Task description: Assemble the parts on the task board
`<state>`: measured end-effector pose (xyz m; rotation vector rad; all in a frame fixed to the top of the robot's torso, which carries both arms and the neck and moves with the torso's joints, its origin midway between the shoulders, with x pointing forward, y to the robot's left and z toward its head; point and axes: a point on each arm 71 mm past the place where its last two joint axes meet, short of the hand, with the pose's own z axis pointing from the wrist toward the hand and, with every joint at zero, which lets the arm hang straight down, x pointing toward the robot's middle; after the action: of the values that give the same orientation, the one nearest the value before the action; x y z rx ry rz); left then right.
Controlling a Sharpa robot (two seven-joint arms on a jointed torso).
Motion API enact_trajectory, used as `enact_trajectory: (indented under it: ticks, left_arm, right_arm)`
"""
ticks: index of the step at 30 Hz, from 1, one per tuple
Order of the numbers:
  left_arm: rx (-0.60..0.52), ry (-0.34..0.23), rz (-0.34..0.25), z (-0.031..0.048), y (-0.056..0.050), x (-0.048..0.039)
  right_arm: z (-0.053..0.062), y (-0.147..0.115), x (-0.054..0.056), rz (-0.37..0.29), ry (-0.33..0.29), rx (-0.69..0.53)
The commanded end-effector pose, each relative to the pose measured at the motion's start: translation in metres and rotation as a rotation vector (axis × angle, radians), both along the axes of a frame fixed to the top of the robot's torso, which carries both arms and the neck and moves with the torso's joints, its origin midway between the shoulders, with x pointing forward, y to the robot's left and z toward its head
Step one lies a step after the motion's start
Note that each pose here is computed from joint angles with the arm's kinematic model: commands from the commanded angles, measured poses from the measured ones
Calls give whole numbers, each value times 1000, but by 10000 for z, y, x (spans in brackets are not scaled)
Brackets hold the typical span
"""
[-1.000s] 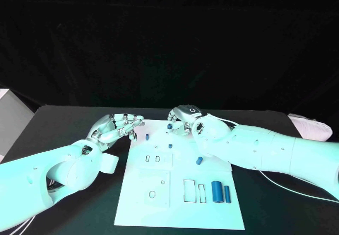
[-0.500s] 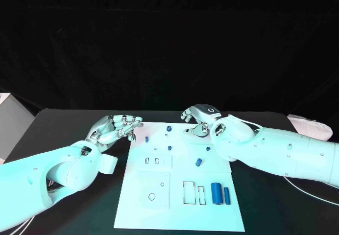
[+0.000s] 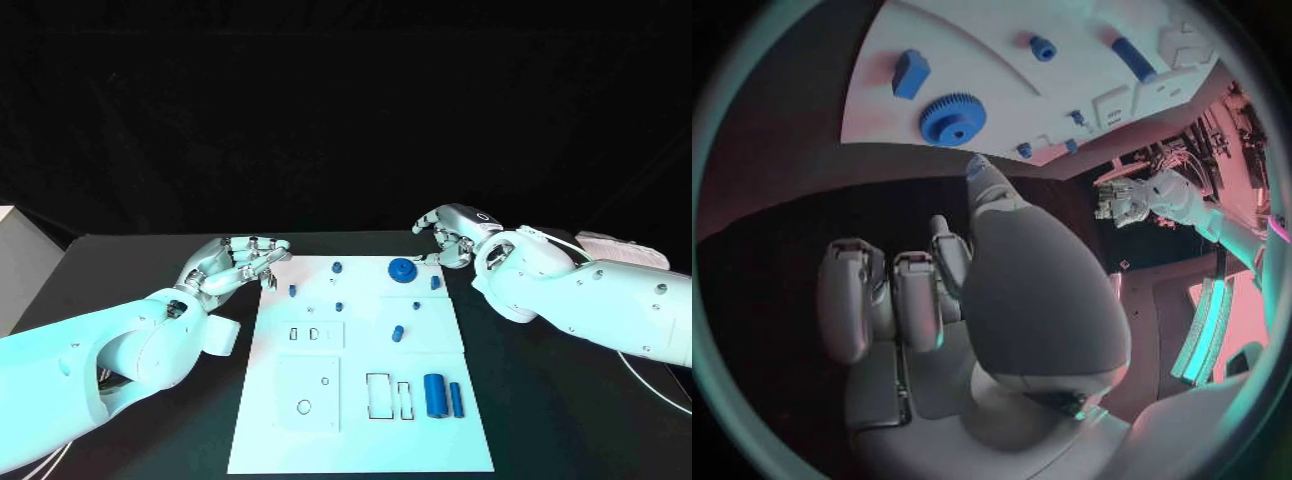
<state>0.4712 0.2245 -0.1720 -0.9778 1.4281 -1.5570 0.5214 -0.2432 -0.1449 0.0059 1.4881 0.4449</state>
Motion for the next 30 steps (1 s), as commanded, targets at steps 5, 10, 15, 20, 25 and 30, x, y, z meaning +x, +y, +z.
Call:
enact_trajectory:
  ticks: [5, 10, 15, 20, 25, 30]
  left_arm:
    - [-19, -7, -20, 14, -38, -5]
    - [-19, -8, -19, 13, -36, -3]
    - [-19, -8, -19, 13, -41, -2]
    - [-18, -7, -19, 11, -42, 1]
    - [-18, -7, -20, 10, -45, 2]
    - [-18, -6, -20, 9, -46, 3]
  right_arm:
    - [-161, -66, 38, -2, 144, -55]
    - [-209, -61, 62, -29, 159, -56]
    - [-241, -27, 85, -57, 183, -25]
    - [-255, 62, 95, -54, 196, 1]
    - [-268, 110, 117, -54, 201, 10]
    - [-283, 131, 130, -55, 206, 12]
